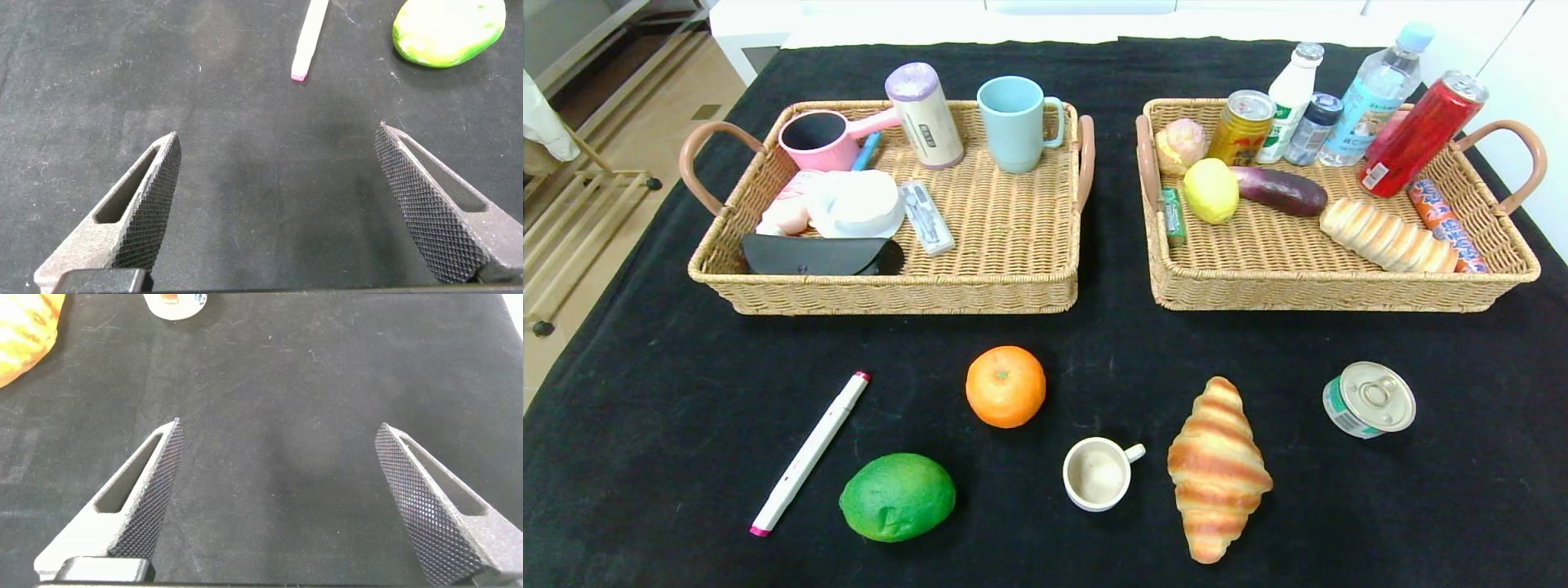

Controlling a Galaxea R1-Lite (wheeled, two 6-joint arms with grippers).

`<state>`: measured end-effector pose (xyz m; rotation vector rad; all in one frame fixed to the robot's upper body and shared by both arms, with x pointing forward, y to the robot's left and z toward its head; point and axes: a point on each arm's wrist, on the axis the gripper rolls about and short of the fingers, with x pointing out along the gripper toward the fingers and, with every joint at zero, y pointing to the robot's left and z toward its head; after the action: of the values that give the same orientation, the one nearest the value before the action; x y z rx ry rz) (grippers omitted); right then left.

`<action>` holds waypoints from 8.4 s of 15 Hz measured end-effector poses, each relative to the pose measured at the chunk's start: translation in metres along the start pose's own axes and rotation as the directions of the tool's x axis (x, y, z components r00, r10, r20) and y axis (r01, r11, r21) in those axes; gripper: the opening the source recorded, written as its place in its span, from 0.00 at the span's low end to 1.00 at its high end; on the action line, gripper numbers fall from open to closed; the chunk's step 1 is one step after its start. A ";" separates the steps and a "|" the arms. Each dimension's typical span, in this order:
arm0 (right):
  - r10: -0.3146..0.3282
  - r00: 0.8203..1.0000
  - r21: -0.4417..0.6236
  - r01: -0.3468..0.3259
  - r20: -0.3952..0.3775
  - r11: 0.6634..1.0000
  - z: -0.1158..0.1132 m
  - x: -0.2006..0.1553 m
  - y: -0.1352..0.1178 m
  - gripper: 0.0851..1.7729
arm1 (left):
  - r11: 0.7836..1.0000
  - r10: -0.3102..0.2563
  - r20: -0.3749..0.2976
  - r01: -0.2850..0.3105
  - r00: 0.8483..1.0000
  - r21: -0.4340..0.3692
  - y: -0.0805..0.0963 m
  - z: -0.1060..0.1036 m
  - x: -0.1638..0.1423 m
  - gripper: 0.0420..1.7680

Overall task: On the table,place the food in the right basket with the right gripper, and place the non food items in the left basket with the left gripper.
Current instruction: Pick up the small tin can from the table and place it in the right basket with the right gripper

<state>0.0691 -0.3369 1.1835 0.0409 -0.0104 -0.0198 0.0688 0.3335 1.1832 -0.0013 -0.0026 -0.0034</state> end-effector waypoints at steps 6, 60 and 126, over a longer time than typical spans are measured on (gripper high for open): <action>0.027 1.000 -0.015 -0.027 0.000 1.000 0.008 -0.001 0.001 0.96 | 0.999 -0.029 0.029 0.028 0.999 0.036 -0.001 0.009 -0.002 0.97; 0.039 0.628 0.120 0.088 -0.777 0.989 0.162 0.255 0.089 0.96 | 0.679 -0.719 -0.166 0.733 0.675 0.043 -0.078 0.176 0.137 0.97; -0.060 0.871 0.003 0.071 -0.487 0.997 0.244 0.362 0.088 0.63 | 0.669 -0.727 -0.135 0.738 0.674 0.084 -0.073 0.179 0.128 0.97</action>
<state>0.4305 -0.2666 1.4345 0.0668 0.4990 -0.0772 0.1965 0.2603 1.3626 0.1361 0.0896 -0.8304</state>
